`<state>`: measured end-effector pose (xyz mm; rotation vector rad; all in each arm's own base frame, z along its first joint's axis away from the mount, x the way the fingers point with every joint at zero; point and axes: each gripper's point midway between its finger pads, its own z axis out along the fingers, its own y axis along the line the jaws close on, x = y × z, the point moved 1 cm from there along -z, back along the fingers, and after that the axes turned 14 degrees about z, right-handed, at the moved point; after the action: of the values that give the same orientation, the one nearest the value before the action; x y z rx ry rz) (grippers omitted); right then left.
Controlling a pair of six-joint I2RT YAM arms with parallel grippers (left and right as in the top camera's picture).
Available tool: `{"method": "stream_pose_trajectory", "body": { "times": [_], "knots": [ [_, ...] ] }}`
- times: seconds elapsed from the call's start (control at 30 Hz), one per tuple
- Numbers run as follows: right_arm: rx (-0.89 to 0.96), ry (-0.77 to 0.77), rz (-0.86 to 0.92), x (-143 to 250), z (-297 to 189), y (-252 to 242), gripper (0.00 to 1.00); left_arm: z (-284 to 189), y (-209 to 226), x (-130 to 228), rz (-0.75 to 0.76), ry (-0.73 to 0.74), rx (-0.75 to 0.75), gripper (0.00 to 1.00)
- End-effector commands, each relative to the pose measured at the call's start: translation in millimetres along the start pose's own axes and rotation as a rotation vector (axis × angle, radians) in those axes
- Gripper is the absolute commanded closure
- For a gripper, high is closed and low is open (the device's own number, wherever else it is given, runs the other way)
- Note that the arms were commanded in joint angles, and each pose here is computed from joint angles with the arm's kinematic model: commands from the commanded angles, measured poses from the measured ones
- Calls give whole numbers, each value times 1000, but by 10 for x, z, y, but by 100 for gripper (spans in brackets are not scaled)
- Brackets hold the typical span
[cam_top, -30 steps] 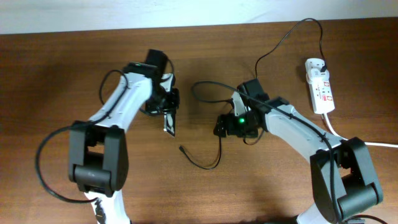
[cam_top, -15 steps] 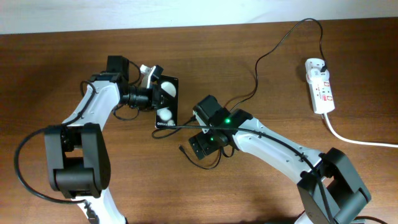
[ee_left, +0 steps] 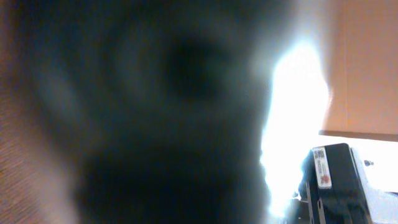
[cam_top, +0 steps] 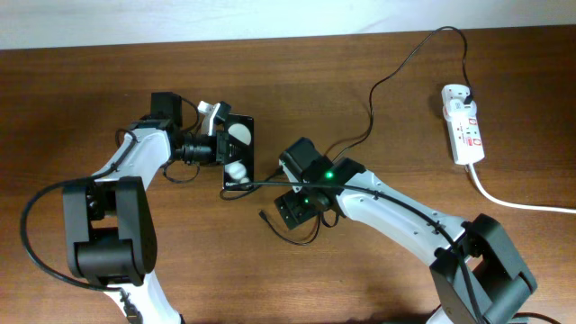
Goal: Plug charger to phone and switch on socket
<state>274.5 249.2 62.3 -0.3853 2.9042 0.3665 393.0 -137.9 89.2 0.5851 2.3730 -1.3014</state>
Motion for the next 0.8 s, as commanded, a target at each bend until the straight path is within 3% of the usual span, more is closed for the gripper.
{"method": "stream_pose_trajectory", "body": {
  "times": [0.0,0.13,0.2,0.37,0.43,0.53,0.77],
  "knots": [
    [-2,-5,-82,51,-17,168,17,-83,-174,-114,52,-41,40,100],
    [-17,8,-224,154,217,425,19,-94,-129,-133,29,-45,19,100],
    [-28,-7,-234,123,298,481,22,-172,73,-103,-91,-39,-78,100],
    [-46,-41,-238,24,476,539,42,-351,214,-90,-167,-71,-105,100],
    [-40,-21,-236,58,547,517,46,-351,214,-90,-167,-71,-105,100],
    [-52,-24,-238,61,565,559,61,-348,212,-90,-167,-71,-105,100],
    [-51,-1,-267,174,609,636,68,-348,212,-90,-168,-71,-105,100]
  ]
}}
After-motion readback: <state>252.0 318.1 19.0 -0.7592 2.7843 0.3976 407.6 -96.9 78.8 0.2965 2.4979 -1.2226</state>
